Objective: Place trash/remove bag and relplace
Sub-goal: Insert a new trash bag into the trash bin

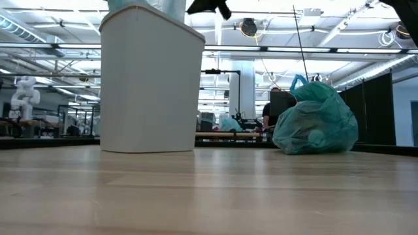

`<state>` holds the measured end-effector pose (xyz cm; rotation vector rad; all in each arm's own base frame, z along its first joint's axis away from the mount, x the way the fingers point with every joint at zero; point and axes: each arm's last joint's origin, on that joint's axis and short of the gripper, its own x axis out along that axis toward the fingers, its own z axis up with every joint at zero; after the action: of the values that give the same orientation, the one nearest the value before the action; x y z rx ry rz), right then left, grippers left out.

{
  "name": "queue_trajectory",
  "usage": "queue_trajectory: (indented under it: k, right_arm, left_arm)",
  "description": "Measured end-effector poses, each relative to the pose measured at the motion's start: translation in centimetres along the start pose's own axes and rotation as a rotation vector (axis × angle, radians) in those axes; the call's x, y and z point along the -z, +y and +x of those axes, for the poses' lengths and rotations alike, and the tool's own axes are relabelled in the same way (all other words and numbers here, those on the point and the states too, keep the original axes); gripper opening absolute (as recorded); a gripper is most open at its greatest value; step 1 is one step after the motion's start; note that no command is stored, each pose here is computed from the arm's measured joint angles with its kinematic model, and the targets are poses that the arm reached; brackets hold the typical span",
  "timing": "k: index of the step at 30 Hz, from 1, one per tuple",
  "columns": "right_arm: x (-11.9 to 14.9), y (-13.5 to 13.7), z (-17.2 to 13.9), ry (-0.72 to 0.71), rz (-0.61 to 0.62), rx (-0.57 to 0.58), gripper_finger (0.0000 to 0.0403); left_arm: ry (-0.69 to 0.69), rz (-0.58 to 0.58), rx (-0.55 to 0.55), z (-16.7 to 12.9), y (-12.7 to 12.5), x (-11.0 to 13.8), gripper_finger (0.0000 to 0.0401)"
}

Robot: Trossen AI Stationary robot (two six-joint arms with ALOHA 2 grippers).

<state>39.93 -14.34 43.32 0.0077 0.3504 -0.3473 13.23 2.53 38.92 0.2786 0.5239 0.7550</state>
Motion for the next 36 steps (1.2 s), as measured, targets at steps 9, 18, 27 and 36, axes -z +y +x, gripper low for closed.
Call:
queue_trajectory:
  k: [9,18,27,36]
  right_arm:
    - [-0.1,0.4,-1.9,0.041,-0.231,-0.122,0.0]
    - [0.0,3.0,-3.8,0.036,-0.322,-0.474,0.0072]
    - [-1.0,3.4,-4.3,-0.06,-0.332,-0.517,0.0209]
    - [-0.6,4.3,-3.5,-0.072,-0.339,-0.614,0.0207]
  left_arm:
    - [-0.051,-0.005,-0.006,-1.4,1.5,-1.1,0.0001]
    - [-0.083,0.017,0.267,-1.6,0.7,-1.1,0.0023]
    - [-0.191,-0.022,0.476,-3.5,1.6,-0.6,0.0118]
    - [-0.313,-0.045,0.691,-5.3,2.4,-0.4,0.015]
